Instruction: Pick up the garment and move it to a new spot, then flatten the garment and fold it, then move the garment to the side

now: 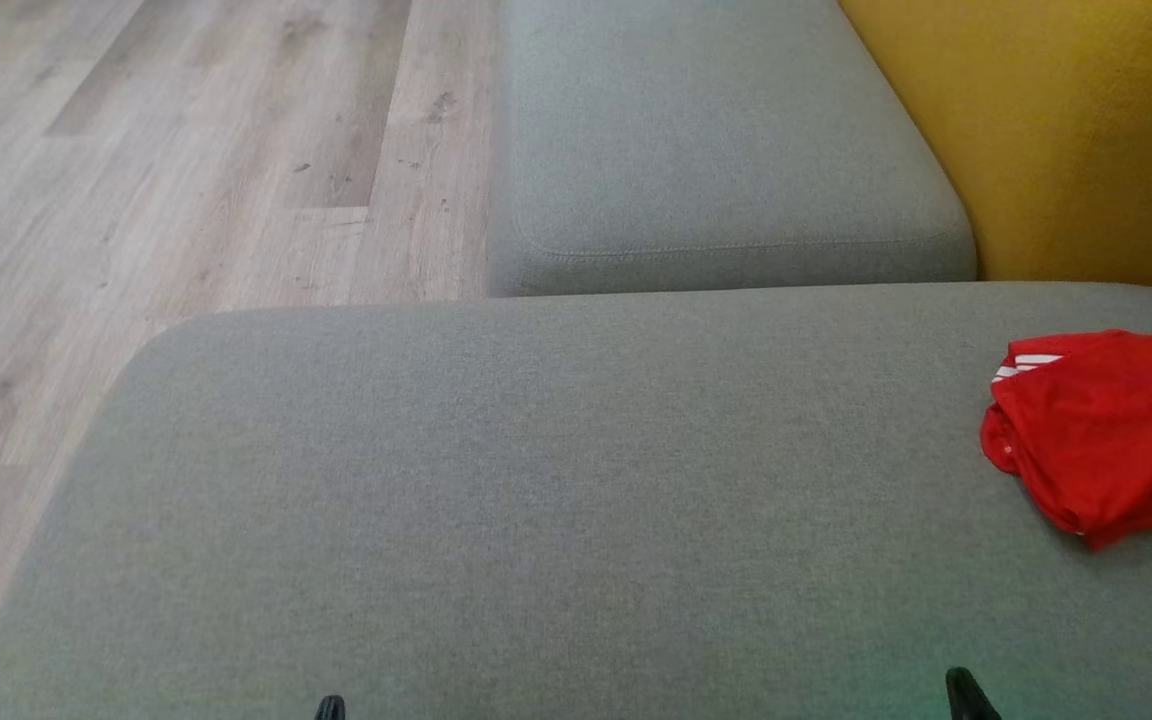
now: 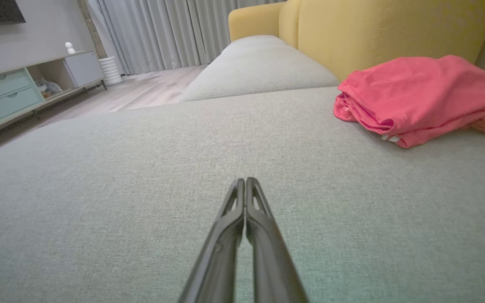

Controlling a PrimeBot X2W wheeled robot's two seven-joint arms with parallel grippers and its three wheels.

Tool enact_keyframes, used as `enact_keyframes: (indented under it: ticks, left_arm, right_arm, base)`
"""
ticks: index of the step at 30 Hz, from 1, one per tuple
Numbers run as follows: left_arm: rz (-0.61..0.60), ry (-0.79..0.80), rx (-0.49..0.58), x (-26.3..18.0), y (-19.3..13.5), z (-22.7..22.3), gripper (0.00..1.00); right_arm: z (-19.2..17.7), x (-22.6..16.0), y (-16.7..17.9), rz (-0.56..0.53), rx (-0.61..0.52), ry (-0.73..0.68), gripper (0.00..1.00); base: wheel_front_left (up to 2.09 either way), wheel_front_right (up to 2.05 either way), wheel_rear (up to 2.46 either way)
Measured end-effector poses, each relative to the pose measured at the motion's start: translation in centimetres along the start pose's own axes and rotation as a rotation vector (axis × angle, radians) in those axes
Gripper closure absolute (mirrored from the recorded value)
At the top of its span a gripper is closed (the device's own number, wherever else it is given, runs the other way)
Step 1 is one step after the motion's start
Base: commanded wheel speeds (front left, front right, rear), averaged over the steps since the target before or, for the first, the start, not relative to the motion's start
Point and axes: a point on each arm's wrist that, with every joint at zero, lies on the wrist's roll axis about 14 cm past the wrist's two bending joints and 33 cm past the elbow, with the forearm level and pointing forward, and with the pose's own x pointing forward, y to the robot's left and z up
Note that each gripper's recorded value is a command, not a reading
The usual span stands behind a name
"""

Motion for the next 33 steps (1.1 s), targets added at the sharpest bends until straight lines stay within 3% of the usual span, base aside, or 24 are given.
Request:
enact_keyframes:
  ticks: [33]
  left_arm:
    - [0.081,0.043,-0.387,2.7,2.1,0.7,1.00]
  right_arm:
    - [1.1,2.4,-2.2,-0.102,0.395,-0.001,1.00]
  base:
    - [0.00,0.00,0.00]
